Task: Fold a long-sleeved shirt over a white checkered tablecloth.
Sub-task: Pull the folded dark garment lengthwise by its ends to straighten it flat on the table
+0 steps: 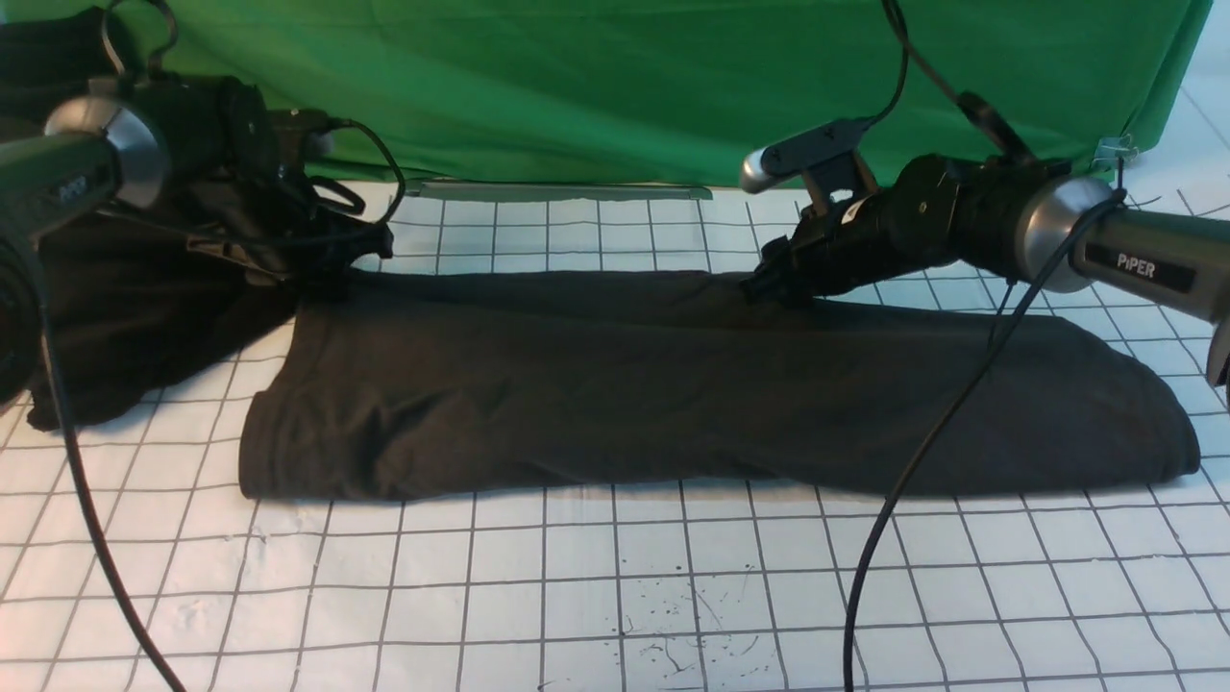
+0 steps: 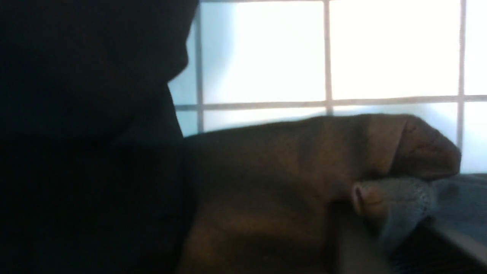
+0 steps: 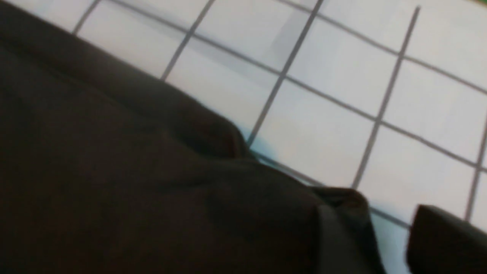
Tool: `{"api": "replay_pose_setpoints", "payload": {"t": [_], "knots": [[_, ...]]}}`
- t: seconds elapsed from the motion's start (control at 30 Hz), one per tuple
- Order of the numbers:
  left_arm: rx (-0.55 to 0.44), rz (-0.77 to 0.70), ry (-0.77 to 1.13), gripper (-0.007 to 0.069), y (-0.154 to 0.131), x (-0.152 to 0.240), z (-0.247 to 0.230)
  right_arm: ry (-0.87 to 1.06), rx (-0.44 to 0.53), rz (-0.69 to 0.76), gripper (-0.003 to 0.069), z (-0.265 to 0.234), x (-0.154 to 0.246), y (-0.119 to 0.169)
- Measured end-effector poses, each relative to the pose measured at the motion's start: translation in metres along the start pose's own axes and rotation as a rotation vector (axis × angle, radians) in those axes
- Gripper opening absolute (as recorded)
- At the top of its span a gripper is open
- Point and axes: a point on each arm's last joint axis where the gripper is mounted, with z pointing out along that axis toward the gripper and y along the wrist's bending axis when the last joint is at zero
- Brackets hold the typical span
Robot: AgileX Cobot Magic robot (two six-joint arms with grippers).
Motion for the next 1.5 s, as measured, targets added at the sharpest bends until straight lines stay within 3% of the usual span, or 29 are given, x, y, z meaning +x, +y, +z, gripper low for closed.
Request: {"api": "replay_pose_setpoints", "payload": {"t": [0.03, 0.07, 0.13, 0.57, 0.63, 0.93, 1.2, 1.5], "knots": [[0.001, 0.0, 0.001, 0.0065, 0.0, 0.0, 0.0, 0.0, 0.0, 0.001, 0.0176, 0.0, 0.0, 0.0], [0.006, 0.01, 0.007, 0.0027, -0.001, 0.0, -0.002, 0.002, 0.0, 0.001, 0.0081, 0.002, 0.001, 0.0], [0.006, 0.016, 0.01, 0.0013, -0.001, -0.001, -0.008, -0.009, 0.004, 0.002, 0.0029, 0.002, 0.0, 0.0], [0.011, 0.017, -0.124, 0.0012, -0.001, -0.023, -0.062, -0.157, 0.031, -0.011, -0.0003, -0.02, -0.04, -0.004], [0.011, 0.018, -0.122, 0.0012, -0.001, -0.023, -0.061, -0.146, 0.027, -0.011, 0.0022, -0.019, -0.039, -0.003], [0.016, 0.014, -0.115, 0.0012, -0.001, -0.021, -0.052, -0.105, 0.01, 0.017, 0.0391, -0.017, -0.034, -0.002], [0.018, 0.011, -0.111, 0.0012, -0.002, -0.02, -0.048, -0.014, -0.033, 0.037, 0.0412, -0.006, -0.02, 0.009], [0.025, 0.006, -0.109, 0.0012, -0.002, -0.019, -0.047, 0.038, -0.085, -0.059, 0.041, -0.005, -0.016, 0.032]]}}
